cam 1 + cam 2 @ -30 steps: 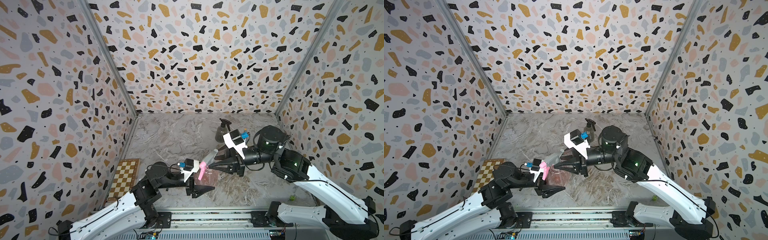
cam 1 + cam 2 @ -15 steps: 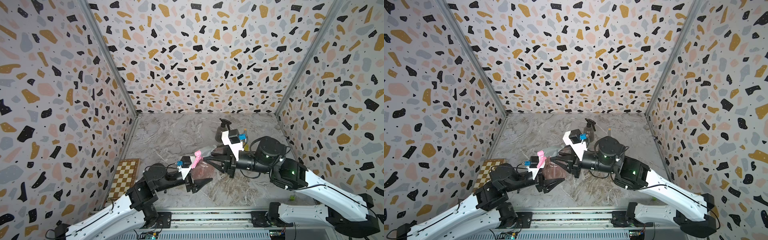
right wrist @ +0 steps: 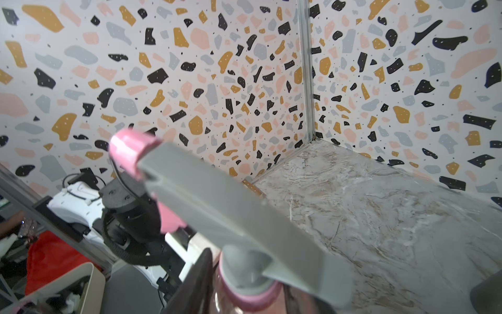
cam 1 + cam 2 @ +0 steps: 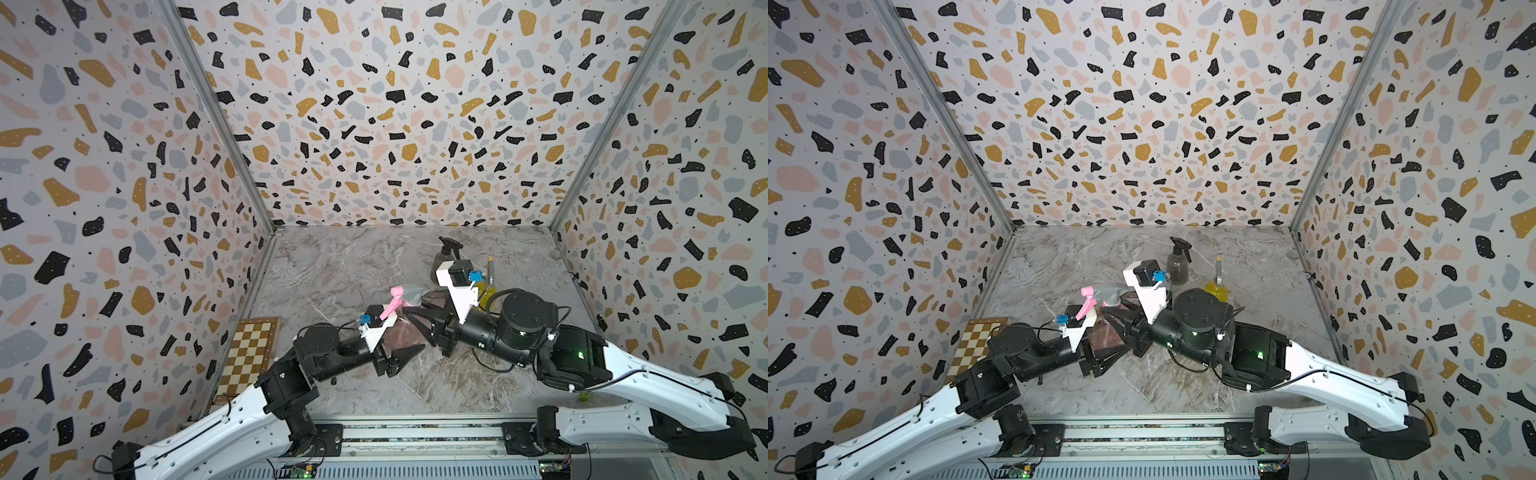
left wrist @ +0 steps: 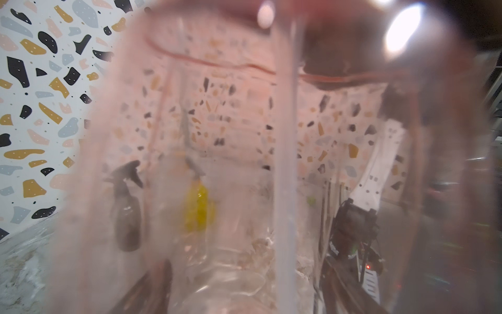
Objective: Attach spray nozzles to spray bottles
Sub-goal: Screw the spray nozzle on the spray bottle.
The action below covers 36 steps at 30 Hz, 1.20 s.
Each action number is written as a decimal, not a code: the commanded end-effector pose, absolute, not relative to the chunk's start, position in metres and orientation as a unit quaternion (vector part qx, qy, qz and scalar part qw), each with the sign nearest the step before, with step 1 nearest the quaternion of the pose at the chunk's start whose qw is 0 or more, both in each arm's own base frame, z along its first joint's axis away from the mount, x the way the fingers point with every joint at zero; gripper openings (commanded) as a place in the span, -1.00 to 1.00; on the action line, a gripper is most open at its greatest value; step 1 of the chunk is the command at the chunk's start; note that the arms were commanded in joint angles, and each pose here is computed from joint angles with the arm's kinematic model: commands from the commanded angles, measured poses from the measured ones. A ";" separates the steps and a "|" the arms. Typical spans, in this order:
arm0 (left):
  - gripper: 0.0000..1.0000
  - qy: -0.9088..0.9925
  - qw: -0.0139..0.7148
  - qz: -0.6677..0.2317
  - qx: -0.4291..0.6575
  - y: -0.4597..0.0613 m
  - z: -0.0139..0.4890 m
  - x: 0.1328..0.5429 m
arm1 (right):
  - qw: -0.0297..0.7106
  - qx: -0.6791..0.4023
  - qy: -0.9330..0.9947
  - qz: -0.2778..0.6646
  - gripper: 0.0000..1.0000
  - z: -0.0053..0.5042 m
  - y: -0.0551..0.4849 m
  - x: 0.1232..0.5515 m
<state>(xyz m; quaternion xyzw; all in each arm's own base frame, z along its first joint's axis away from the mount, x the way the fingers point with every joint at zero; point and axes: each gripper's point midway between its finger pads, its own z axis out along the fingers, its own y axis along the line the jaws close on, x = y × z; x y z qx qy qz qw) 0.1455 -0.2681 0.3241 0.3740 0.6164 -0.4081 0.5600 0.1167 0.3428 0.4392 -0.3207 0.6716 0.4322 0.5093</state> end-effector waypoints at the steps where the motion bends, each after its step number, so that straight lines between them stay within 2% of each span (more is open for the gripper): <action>1: -1.00 0.569 0.606 -0.432 0.348 -0.261 0.375 0.144 | 0.477 -0.393 0.650 0.441 0.15 0.441 0.339 0.085; 6: -1.00 0.552 0.587 -0.455 0.379 -0.264 0.373 0.128 | 0.490 -0.434 0.604 0.456 0.47 0.466 0.319 0.069; 12: -1.00 0.511 0.555 -0.498 0.428 -0.269 0.375 0.098 | 0.449 -0.499 0.541 0.507 0.52 0.473 0.300 0.066; 20: -1.00 0.493 0.533 -0.518 0.451 -0.271 0.375 0.085 | 0.444 -0.530 0.489 0.531 0.50 0.489 0.299 0.068; 36: -1.00 0.496 0.531 -0.517 0.452 -0.275 0.372 0.088 | 0.413 -0.539 0.487 0.549 0.22 0.481 0.319 0.065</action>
